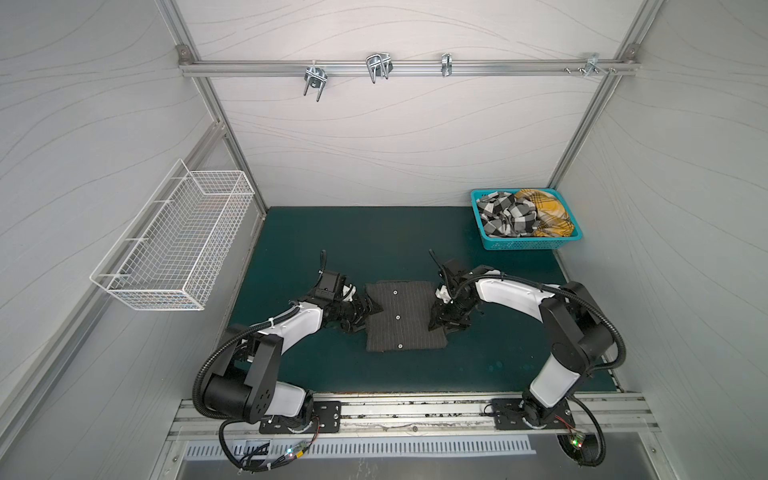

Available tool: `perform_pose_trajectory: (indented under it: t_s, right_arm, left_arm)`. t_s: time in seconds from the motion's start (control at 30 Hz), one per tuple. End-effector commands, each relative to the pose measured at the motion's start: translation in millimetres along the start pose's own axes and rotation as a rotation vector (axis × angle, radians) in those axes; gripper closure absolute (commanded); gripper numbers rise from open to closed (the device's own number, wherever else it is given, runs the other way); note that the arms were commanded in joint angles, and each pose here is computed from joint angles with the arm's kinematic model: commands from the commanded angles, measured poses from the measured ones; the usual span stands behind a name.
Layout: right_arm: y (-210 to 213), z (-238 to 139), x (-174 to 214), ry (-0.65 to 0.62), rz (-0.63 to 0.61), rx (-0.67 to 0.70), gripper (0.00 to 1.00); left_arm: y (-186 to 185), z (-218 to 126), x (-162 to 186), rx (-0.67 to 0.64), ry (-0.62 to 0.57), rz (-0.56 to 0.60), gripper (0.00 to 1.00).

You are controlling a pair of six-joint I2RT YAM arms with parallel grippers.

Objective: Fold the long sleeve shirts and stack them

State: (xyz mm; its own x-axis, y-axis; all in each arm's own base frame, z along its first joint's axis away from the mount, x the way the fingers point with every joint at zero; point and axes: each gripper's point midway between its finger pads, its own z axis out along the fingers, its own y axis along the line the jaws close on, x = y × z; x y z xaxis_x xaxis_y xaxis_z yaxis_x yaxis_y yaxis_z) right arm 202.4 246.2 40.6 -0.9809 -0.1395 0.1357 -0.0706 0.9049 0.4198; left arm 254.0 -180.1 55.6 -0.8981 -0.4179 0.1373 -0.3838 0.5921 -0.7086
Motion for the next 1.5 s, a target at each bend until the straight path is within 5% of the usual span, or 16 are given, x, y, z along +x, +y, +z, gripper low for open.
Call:
perform_pose_trajectory:
  t_s: [0.0,0.2,0.37,0.47,0.5,0.67,0.87,0.93,1.13,1.47]
  right_arm:
    - [2.3,5.7,3.1,0.023,0.011,0.002,0.46]
    - [6.6,6.5,2.4,0.027,0.009,-0.005,0.46]
    - [7.5,7.3,3.2,0.032,0.010,-0.006,0.46]
    - [6.9,7.6,3.5,0.035,0.011,-0.001,0.46]
    - [6.8,7.4,3.3,0.034,0.012,0.000,0.46]
    - [9.1,6.0,1.4,0.033,0.010,-0.001,0.46]
    - [11.6,-3.8,-0.4,0.014,-0.004,0.007,0.46]
    - [13.1,-7.8,0.4,0.009,-0.008,0.003,0.46]
    - [15.2,-15.7,2.4,-0.004,-0.015,0.000,0.46]
    - [13.4,-12.8,3.8,0.002,-0.012,0.000,0.46]
  left_arm:
    - [-2.1,4.8,4.3,0.017,0.025,-0.018,0.38]
    - [19.0,27.2,2.2,-0.034,0.082,-0.064,0.42]
    - [9.1,31.3,-0.6,0.026,0.088,-0.066,0.66]
    - [-8.6,26.0,-3.3,0.083,0.079,-0.048,0.97]
    - [-13.6,24.3,-4.4,0.095,0.078,-0.041,1.00]
    - [-18.1,24.3,-5.0,0.093,0.093,0.003,1.00]
    - [4.2,21.6,-0.9,-0.002,0.077,-0.016,0.50]
    - [4.4,8.2,-1.6,-0.059,0.044,0.023,0.20]
    - [10.7,-25.9,-10.1,-0.212,-0.034,0.077,0.20]
    - [8.9,-6.5,-27.2,-0.217,-0.010,0.070,0.21]
